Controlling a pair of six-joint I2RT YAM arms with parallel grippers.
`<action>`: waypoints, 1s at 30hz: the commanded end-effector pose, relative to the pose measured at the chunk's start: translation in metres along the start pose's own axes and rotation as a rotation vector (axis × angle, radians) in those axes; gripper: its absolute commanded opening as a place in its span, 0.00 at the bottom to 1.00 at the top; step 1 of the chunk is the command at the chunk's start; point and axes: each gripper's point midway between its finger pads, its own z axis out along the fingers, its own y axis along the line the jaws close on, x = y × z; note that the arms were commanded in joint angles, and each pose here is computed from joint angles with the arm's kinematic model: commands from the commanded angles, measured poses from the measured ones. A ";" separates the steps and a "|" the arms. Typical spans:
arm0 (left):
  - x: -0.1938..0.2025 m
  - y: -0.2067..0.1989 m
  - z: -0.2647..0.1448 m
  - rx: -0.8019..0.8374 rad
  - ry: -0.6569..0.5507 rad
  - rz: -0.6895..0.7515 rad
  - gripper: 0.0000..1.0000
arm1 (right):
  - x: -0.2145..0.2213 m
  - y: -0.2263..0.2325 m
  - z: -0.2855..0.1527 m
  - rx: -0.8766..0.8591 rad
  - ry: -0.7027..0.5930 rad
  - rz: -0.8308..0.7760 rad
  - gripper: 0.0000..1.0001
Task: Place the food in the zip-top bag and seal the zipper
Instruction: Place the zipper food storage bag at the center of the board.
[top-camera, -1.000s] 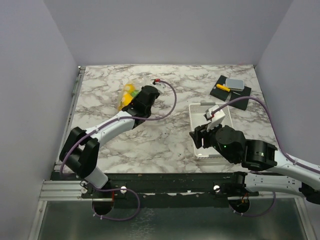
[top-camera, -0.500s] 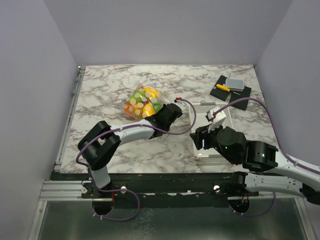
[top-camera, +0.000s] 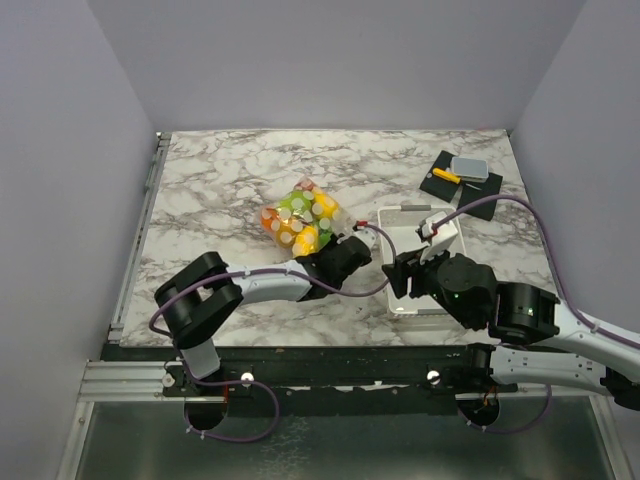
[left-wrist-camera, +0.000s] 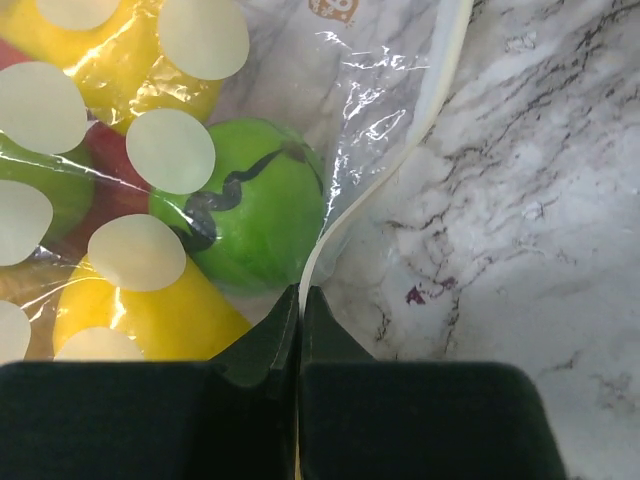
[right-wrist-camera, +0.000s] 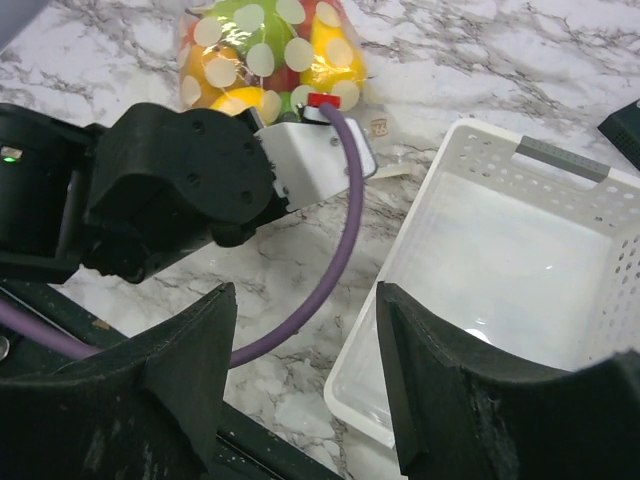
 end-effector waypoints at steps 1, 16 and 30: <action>0.000 0.010 -0.023 -0.037 -0.045 -0.082 0.00 | -0.014 -0.015 -0.009 0.060 -0.041 0.047 0.63; 0.015 0.028 -0.076 0.020 -0.147 -0.352 0.49 | -0.038 -0.017 -0.014 0.080 -0.095 0.091 0.65; -0.033 0.051 -0.127 0.141 -0.249 -0.503 0.99 | -0.036 -0.010 -0.003 0.101 -0.075 0.119 0.65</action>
